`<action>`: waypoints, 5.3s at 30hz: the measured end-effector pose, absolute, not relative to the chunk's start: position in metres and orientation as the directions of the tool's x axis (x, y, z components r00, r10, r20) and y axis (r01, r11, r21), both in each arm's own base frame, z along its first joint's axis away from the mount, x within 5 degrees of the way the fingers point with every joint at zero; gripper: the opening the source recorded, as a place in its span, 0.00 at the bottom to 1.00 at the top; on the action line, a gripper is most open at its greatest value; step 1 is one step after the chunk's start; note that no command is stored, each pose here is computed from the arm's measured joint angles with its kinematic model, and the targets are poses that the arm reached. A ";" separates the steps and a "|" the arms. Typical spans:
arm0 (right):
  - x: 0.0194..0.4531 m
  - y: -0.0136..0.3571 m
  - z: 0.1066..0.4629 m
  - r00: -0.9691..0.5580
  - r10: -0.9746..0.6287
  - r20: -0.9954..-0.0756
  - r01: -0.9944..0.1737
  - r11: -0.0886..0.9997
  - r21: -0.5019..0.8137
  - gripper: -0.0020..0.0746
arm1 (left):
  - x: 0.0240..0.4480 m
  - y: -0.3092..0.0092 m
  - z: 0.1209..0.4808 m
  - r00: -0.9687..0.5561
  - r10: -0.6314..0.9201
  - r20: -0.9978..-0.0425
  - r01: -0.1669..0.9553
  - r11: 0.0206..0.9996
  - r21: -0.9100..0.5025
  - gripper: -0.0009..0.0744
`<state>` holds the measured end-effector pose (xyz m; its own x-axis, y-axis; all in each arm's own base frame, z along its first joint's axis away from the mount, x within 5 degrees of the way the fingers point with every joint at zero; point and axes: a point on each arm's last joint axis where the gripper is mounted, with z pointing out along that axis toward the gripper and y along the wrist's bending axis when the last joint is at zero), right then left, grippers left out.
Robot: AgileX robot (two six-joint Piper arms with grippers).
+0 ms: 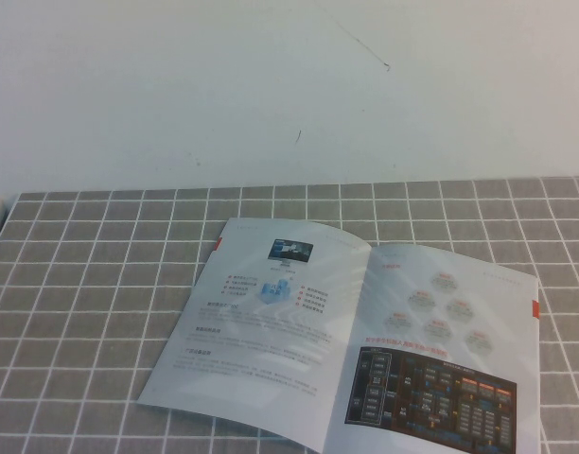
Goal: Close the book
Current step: 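Close the open booklet and leave it lying on the table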
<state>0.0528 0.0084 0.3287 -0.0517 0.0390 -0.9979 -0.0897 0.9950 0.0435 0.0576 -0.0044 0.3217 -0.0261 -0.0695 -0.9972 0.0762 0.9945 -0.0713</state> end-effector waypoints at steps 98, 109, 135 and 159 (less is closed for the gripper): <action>0.266 0.059 0.253 -0.606 -0.461 -0.648 -0.555 0.829 -0.070 0.02 | 0.254 -0.190 0.360 -0.273 0.135 -0.953 0.765 0.630 -0.130 0.01; 0.282 0.068 0.138 -0.824 -0.449 -0.346 -0.521 0.840 0.151 0.02 | 0.197 -0.153 0.416 -0.122 0.162 -0.979 0.772 0.636 0.009 0.01; 0.161 0.055 0.348 -0.328 -0.517 -0.791 -0.631 0.743 -0.224 0.02 | 0.098 -0.042 0.331 -0.177 0.265 -0.948 0.407 0.897 0.175 0.01; 0.031 0.039 0.262 -0.188 -0.413 -0.891 -0.604 0.764 -0.227 0.02 | 0.081 -0.046 0.256 -0.065 0.155 -0.986 0.502 0.859 0.102 0.01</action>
